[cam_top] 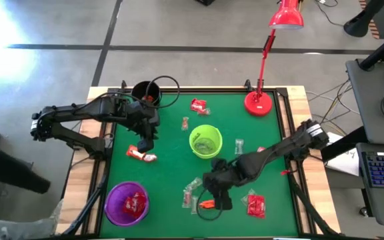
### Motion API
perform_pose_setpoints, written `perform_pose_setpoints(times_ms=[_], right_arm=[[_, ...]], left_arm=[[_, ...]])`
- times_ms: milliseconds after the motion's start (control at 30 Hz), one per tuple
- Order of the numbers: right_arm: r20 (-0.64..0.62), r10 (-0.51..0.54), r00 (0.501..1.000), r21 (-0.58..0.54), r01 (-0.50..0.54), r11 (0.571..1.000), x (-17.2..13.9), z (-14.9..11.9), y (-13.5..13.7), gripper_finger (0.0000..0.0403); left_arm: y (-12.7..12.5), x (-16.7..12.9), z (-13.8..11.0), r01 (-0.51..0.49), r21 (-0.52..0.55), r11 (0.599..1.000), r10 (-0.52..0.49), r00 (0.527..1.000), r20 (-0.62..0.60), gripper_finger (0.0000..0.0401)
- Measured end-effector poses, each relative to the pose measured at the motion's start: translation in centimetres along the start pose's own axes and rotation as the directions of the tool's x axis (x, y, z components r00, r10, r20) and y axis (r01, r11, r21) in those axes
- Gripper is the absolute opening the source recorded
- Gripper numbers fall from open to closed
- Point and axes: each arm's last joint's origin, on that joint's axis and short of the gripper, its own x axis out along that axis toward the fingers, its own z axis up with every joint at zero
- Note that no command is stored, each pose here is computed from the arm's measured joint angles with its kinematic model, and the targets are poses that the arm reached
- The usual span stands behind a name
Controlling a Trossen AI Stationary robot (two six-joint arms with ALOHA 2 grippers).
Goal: Sort candy
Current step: Put the orange chocolate into the black bucket
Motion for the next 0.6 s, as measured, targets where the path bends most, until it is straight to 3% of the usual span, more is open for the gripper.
perform_pose_setpoints(times_ms=[400, 600], right_arm=[[-0.195, -0.063, 0.979, -0.065, 0.052, 0.997, 8.3, -2.0, 2.0, 0.0208], [-0.239, -0.071, 0.968, -0.077, 0.054, 0.996, 10.1, -2.7, 2.3, 0.0208]], left_arm=[[0.0, 0.0, -0.2, -0.003, -0.040, 0.999, 0.002, 1.000, -0.022, 0.0103], [0.0, 0.0, -0.2, -0.003, -0.047, 0.999, 0.002, 1.000, -0.022, 0.0103]])
